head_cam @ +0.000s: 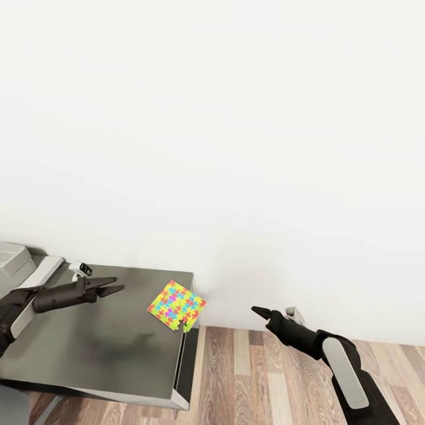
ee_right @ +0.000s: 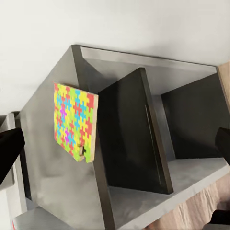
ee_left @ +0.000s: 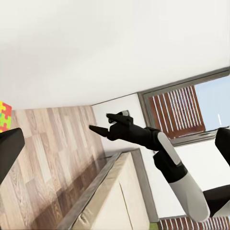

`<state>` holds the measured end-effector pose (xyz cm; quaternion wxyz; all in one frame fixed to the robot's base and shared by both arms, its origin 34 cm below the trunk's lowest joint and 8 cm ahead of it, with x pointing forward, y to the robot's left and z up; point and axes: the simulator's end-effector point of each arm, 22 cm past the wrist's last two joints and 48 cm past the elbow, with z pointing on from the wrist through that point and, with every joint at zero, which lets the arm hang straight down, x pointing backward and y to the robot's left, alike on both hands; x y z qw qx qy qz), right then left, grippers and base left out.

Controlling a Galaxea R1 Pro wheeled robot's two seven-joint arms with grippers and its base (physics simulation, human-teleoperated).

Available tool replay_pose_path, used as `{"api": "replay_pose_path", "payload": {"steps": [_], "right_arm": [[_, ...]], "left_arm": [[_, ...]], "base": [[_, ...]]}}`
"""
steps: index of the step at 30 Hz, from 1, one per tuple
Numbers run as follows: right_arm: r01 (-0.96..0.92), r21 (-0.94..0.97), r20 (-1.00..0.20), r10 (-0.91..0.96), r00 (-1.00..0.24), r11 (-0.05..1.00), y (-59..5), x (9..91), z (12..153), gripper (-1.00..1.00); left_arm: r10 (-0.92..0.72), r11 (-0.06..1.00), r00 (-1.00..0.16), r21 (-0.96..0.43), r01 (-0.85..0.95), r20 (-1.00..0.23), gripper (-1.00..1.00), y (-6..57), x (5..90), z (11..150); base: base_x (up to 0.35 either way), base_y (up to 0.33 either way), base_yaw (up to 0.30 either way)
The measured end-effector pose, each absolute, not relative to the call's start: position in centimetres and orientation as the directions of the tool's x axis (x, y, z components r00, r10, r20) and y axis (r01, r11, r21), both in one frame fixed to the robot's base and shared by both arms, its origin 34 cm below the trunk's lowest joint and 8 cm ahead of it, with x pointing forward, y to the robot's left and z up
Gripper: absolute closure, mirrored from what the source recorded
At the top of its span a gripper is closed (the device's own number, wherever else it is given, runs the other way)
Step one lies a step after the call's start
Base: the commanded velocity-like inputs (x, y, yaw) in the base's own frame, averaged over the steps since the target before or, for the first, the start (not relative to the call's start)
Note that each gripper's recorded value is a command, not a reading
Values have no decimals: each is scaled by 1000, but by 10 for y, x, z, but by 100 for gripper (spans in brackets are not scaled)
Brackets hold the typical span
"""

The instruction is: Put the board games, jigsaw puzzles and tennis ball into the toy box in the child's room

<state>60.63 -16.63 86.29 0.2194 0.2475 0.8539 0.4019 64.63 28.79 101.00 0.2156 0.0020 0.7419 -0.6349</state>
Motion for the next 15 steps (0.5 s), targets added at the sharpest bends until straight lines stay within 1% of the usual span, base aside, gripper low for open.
{"api": "replay_pose_path", "payload": {"steps": [15], "right_arm": [[242, 797, -184, 604, -775, 553, -167, 607, 868, -100]], "left_arm": [[-269, 192, -898, -933, 303, -347, -100, 287, 646, 1024]], "base": [[-19, 0, 87]]}}
